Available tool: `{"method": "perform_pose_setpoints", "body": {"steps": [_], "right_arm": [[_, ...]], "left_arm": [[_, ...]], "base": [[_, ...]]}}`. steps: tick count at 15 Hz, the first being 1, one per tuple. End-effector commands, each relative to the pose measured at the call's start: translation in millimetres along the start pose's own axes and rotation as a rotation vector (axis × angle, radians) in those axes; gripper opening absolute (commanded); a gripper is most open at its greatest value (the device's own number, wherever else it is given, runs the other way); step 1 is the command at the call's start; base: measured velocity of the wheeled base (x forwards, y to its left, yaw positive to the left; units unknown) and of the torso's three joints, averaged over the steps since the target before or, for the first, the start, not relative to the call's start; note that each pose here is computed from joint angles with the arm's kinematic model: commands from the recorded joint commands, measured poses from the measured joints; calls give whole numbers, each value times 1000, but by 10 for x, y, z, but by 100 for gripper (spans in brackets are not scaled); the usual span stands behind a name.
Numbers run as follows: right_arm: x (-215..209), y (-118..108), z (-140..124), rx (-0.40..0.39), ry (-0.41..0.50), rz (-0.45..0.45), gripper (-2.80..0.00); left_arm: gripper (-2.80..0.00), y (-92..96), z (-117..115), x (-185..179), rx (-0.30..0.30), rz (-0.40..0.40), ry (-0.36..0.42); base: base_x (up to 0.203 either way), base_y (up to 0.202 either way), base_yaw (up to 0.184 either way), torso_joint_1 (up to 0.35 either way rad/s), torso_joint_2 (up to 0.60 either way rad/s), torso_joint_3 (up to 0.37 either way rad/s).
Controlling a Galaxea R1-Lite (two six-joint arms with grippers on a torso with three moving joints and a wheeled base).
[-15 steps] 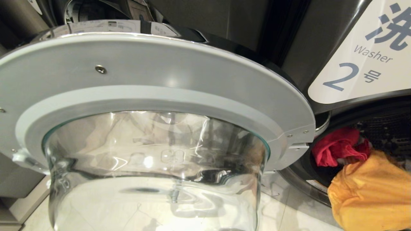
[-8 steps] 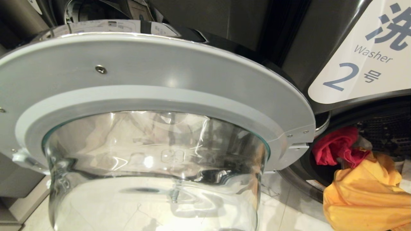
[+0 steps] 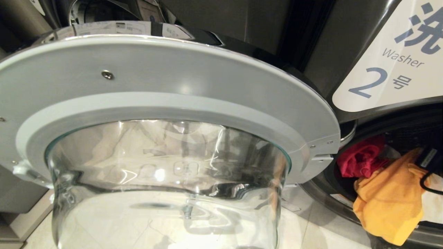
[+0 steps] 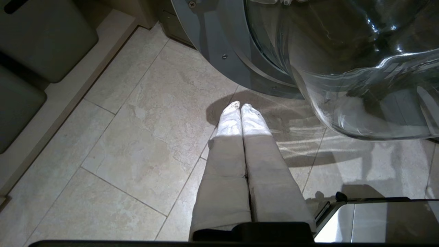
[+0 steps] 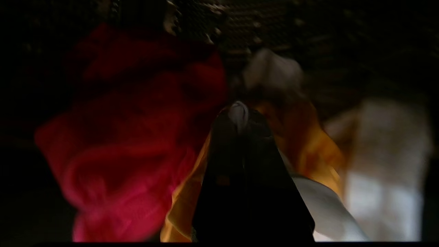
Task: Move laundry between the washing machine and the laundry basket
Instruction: Pick a cloth and place it into the basket
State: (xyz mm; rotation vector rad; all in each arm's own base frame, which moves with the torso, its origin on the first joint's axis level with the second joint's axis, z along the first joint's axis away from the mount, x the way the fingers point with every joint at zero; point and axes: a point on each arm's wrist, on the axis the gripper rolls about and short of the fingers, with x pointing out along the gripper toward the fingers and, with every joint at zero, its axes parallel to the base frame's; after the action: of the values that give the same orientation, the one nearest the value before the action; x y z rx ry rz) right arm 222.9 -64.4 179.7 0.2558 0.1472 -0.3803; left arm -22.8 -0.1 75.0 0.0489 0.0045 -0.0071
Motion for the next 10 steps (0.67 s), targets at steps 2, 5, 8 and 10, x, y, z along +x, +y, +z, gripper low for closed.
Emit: {"method": "perform_pose_setpoints", "body": {"steps": [2, 5, 8, 10], "right_arm": [[746, 163, -225, -13, 54, 34, -280], [897, 219, -296, -14, 28, 56, -280], [891, 209, -328, -20, 39, 53, -280], [833, 190, -349, -22, 43, 49, -280]], "left_arm": [[-280, 0, -4, 1, 0, -1, 1], [-280, 0, -4, 1, 0, 0, 1], [-280, 0, -4, 1, 0, 1, 1], [-280, 0, -4, 1, 0, 1, 1]], "base": [[0, 0, 0, 0, 0, 0], [0, 0, 0, 0, 0, 0], [0, 0, 0, 0, 0, 0], [0, 0, 0, 0, 0, 0]]}}
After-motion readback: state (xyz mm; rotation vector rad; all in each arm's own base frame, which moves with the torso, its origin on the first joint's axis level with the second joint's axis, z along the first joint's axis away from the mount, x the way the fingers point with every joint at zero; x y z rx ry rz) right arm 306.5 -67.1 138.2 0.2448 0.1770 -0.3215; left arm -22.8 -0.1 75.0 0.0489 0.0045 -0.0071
